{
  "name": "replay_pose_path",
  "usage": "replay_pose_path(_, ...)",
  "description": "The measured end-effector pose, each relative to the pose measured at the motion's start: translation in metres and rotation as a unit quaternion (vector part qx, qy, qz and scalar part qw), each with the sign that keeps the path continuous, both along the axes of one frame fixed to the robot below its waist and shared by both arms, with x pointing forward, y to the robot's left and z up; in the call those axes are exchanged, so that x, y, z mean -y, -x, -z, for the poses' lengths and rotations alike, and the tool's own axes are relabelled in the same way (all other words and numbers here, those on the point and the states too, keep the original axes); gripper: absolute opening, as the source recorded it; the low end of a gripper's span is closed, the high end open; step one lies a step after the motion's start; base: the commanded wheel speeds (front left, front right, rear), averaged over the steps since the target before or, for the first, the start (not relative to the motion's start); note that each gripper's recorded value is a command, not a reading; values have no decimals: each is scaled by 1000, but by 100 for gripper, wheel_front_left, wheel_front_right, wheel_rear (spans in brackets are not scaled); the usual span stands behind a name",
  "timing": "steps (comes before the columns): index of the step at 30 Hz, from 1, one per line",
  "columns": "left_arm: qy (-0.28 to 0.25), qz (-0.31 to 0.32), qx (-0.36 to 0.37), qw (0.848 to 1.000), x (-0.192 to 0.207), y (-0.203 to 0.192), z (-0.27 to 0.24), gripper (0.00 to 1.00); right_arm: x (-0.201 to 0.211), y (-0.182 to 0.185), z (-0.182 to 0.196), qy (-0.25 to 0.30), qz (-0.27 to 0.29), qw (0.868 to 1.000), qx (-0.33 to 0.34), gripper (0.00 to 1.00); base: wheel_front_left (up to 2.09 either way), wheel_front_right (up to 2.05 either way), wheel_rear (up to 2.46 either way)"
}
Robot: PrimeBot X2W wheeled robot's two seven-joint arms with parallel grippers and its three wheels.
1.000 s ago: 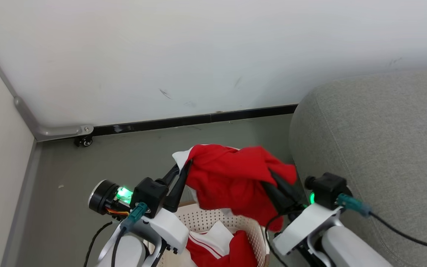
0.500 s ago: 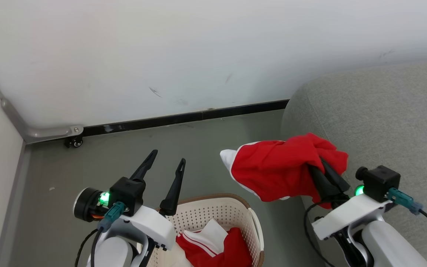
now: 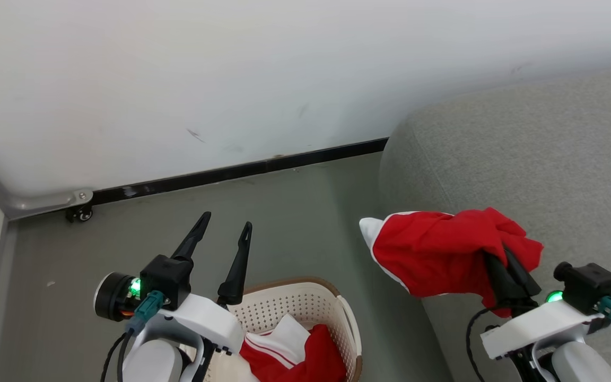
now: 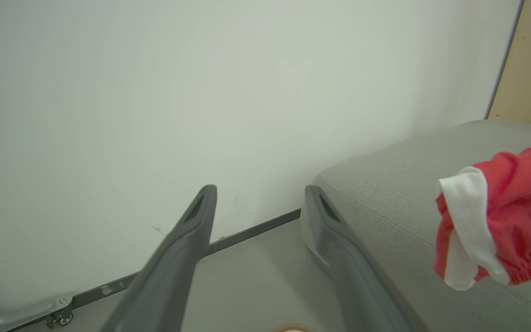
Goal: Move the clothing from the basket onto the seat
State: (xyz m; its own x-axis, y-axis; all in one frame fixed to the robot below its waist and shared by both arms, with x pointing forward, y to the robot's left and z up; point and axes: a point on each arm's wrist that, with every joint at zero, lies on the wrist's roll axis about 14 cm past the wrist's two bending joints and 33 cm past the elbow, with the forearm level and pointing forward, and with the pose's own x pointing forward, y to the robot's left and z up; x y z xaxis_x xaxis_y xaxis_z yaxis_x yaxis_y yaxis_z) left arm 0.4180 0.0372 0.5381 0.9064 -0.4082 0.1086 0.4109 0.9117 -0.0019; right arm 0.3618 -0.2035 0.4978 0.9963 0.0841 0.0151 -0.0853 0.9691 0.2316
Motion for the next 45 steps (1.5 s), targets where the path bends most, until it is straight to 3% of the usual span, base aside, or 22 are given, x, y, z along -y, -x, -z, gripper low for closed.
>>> replay_pose_path(12, 8, 40, -4, 999, 33, -2, 3, 100, 43, 35, 7, -5, 78, 997, -4, 0, 0, 0, 0)
replay_pose_path(30, 12, 49, -10, 999, 54, -15, 10, 100, 63, 66, 7, -22, 136, 991, -4, 0, 0, 0, 0)
replay_pose_path(37, 8, 20, -16, 1000, 38, -26, 19, 100, 70, 54, -5, -43, 145, 988, 9, 0, 0, 0, 0)
replay_pose_path(45, 8, -18, -7, 1000, 13, -38, 19, 100, 90, 15, -48, -45, 144, 987, 56, 0, 0, 0, 0)
